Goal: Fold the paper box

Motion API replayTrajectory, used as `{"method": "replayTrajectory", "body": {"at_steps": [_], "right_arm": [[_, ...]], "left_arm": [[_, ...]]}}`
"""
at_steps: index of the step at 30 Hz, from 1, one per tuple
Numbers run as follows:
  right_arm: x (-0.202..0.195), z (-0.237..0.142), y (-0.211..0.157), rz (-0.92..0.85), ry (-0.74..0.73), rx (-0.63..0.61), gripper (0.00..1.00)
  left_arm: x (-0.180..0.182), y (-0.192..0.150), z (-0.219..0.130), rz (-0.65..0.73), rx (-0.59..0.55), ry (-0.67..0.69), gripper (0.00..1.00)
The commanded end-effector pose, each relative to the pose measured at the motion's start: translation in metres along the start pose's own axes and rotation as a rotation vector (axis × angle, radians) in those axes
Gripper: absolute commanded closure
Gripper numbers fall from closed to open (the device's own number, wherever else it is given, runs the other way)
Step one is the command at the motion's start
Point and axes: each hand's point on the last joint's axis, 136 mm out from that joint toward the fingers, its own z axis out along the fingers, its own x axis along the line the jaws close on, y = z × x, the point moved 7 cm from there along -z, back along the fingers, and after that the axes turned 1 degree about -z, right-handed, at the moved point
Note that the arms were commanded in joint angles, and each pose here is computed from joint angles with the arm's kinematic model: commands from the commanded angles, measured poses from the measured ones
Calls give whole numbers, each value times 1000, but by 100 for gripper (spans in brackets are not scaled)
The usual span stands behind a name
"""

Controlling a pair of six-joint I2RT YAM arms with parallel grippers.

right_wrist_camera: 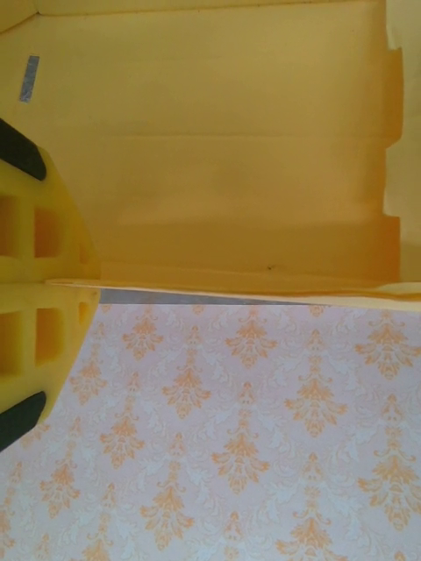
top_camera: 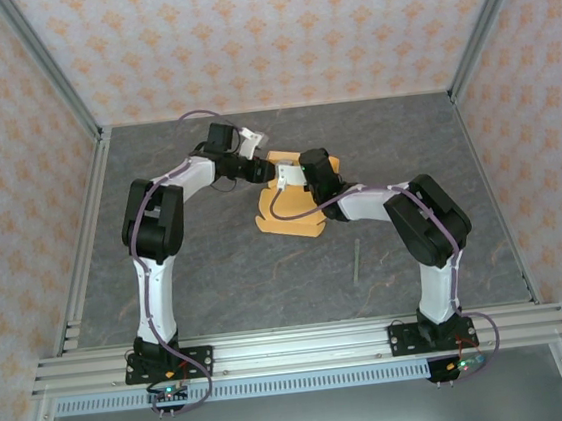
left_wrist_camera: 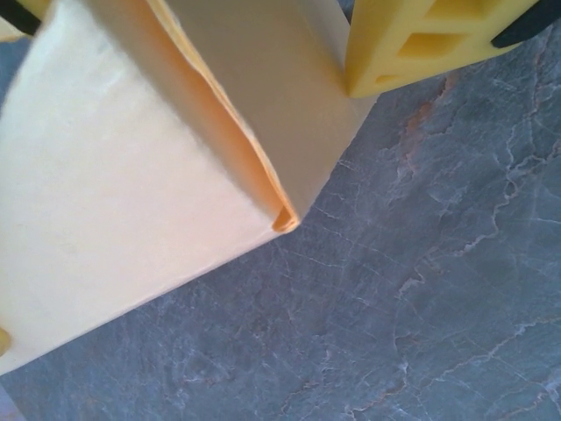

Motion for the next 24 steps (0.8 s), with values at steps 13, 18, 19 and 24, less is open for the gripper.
{"method": "replayTrajectory", "body": {"at_steps": [13,18,19,24], "right_arm": [[-3,-4,9,7,26,-42,100],[-3,-4,9,24,44,-42,100],[-3,-5,10,32,51,-43,100],[-5,-7,10,52,71,-39,100]], "left_arm": [[9,10,-4,-29,-167,167,65],[10,10,-6,-44,-204,261,69],[10,9,-7,-55,-215,296,69],[10,8,-9,-78,-244,420,70]]}}
